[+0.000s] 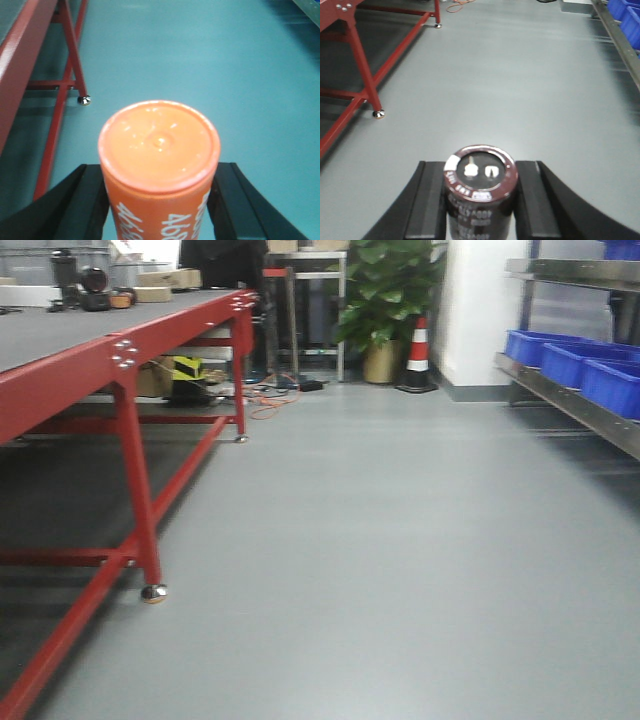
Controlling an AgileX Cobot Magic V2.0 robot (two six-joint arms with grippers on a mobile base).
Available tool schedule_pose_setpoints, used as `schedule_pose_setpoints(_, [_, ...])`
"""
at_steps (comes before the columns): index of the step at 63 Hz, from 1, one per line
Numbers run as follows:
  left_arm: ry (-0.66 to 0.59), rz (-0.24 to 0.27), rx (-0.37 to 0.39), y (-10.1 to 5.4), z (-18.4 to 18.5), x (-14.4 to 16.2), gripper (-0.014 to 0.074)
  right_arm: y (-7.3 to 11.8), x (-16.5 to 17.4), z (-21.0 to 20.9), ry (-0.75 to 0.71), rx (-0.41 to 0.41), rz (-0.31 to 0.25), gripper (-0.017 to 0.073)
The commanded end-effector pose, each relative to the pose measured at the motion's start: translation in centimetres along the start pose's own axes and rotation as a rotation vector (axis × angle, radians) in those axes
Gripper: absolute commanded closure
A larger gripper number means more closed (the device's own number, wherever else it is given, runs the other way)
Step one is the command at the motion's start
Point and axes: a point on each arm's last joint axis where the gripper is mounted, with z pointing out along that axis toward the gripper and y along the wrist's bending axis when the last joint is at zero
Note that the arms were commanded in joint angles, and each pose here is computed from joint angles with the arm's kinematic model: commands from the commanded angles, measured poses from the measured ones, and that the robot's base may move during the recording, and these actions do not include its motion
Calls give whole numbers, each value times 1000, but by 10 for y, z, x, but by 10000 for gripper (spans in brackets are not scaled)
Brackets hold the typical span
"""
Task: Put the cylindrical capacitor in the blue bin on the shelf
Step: 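Drive the base away from the table toward the blue bin shelf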
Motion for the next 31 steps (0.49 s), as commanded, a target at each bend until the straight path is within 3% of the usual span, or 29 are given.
schedule_pose_setpoints(1, [-30, -7, 3, 0, -3, -3, 705, 0, -5, -3, -45, 4, -7, 721])
schedule_pose_setpoints(31, [-30, -7, 3, 0, -3, -3, 705, 0, -4, -6, -52, 4, -8, 721])
